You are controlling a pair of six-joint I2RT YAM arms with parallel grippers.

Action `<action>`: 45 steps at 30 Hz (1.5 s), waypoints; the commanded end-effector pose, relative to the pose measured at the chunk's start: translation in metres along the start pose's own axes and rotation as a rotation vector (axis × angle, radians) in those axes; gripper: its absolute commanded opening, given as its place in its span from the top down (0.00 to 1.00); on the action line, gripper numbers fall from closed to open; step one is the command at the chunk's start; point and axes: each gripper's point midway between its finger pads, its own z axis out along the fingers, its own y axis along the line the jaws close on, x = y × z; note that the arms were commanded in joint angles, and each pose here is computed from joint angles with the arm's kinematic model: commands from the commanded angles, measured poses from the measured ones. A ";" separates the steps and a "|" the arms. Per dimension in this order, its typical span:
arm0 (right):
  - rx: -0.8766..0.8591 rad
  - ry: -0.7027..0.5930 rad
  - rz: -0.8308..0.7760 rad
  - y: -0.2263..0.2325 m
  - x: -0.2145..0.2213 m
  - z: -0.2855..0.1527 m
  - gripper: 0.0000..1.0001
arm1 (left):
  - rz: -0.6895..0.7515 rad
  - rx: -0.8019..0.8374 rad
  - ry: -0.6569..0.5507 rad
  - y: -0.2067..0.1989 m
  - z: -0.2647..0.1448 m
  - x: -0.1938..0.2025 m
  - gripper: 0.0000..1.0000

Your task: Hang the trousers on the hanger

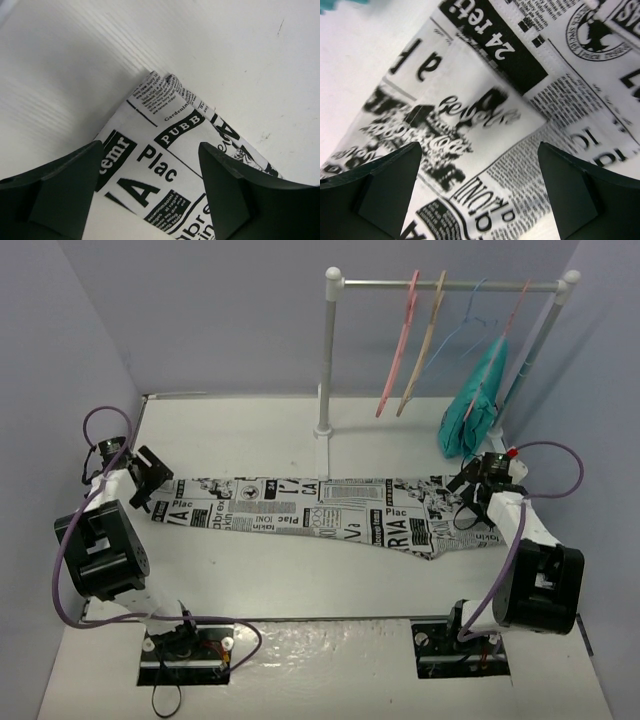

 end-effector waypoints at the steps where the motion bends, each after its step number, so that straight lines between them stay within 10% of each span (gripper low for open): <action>1: -0.025 -0.067 -0.031 0.001 -0.016 -0.034 0.00 | 0.033 -0.098 -0.121 0.013 -0.037 -0.029 0.22; 45: -0.306 -0.053 -0.235 0.054 0.025 -0.090 0.00 | 0.198 -0.203 0.310 0.019 0.021 0.082 0.23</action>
